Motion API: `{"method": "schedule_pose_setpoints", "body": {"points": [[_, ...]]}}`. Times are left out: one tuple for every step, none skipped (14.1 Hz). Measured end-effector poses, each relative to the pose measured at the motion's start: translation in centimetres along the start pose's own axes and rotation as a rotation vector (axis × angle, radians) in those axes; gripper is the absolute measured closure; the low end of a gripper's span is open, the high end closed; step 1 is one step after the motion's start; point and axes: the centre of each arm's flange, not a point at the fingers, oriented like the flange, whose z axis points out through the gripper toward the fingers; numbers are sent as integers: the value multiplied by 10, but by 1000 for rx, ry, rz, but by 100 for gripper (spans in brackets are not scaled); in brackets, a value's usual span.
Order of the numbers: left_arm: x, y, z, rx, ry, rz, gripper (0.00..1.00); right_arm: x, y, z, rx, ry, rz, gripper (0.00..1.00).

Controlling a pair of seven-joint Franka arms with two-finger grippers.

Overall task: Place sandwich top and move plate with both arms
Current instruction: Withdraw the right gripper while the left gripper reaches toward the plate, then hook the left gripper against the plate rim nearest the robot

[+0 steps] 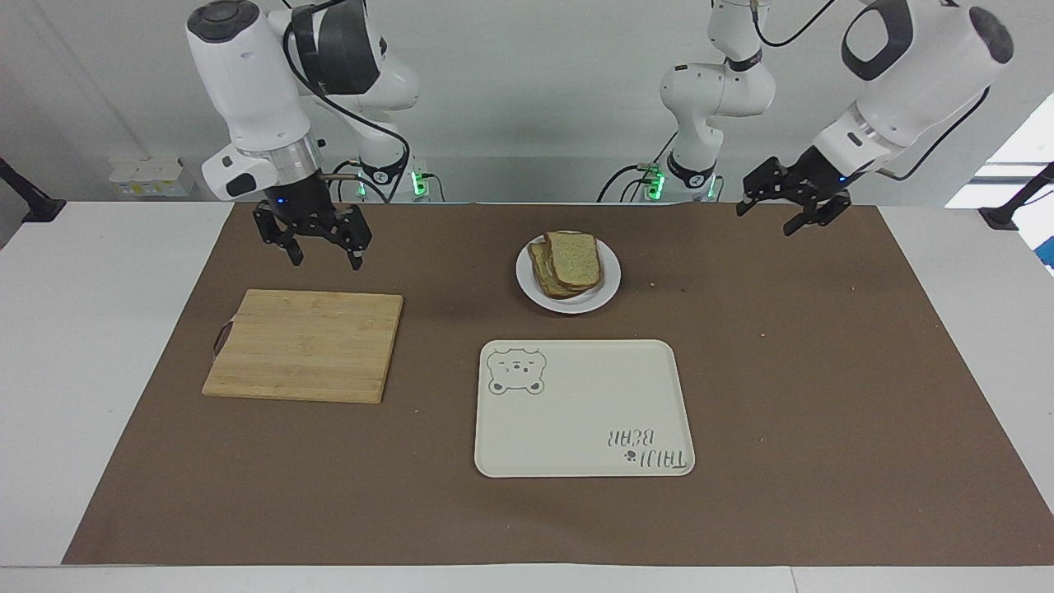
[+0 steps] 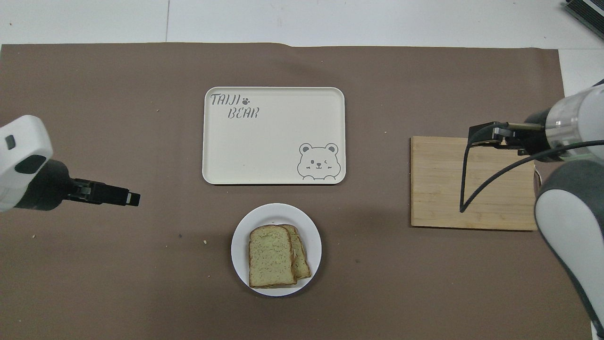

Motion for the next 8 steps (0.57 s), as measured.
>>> {"method": "schedule_pose_setpoints", "body": {"points": [[-3, 3, 21, -23, 0, -5, 0, 0, 10, -7, -4, -8, 18, 0], [-7, 5, 39, -49, 4, -13, 0, 0, 19, -13, -7, -13, 34, 0], [-12, 6, 54, -79, 9, -20, 0, -1, 29, -19, -10, -17, 50, 0], [-17, 5, 69, -108, 12, -20, 0, -3, 39, -26, -12, -16, 68, 0], [-22, 3, 81, -132, 10, -15, 0, -5, 50, -32, -13, -15, 87, 0], [-26, 2, 93, -153, 11, -7, 0, -7, 62, -38, -14, -13, 107, 0], [-31, 1, 105, -173, 14, 2, 1, -8, 74, -43, -14, -11, 129, 0], [-35, 0, 119, -191, 15, 16, 5, -10, 84, -46, -15, -13, 141, 0]]}}
